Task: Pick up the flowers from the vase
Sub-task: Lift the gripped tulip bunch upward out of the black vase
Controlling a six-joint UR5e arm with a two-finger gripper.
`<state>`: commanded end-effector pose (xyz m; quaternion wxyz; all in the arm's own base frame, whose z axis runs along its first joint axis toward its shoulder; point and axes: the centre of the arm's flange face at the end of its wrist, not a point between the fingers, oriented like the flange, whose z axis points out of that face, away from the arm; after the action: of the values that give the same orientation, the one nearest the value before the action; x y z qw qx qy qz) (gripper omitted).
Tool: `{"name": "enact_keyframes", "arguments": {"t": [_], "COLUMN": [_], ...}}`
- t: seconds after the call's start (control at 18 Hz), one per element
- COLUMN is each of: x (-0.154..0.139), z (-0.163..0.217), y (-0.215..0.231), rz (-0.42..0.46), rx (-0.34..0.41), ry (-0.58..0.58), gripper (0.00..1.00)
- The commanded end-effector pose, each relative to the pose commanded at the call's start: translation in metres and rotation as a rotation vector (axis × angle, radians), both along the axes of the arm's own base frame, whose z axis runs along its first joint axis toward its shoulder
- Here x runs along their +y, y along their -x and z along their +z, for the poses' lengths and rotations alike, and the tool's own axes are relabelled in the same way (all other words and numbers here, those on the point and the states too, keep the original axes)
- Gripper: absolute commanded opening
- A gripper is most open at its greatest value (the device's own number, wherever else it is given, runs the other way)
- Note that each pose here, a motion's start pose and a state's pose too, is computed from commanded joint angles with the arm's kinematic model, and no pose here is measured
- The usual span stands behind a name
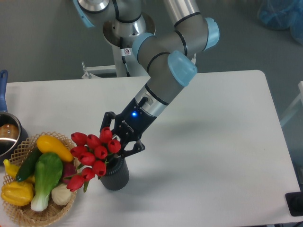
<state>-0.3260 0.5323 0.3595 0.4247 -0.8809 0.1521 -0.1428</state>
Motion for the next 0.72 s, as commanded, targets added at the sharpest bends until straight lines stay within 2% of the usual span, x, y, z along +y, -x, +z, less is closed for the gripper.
{"name": "enact_keyframes", "arguments": {"t": [0.22,0.72], "x": [-0.005,-0.030], "z": [0.004,0.045], "y": [0.005,0.019], "rz": [0.009,0.049], "rx": [-0.015,-0.072], "ry": [-0.022,-0.145], "gripper": [0.36,0.36]}}
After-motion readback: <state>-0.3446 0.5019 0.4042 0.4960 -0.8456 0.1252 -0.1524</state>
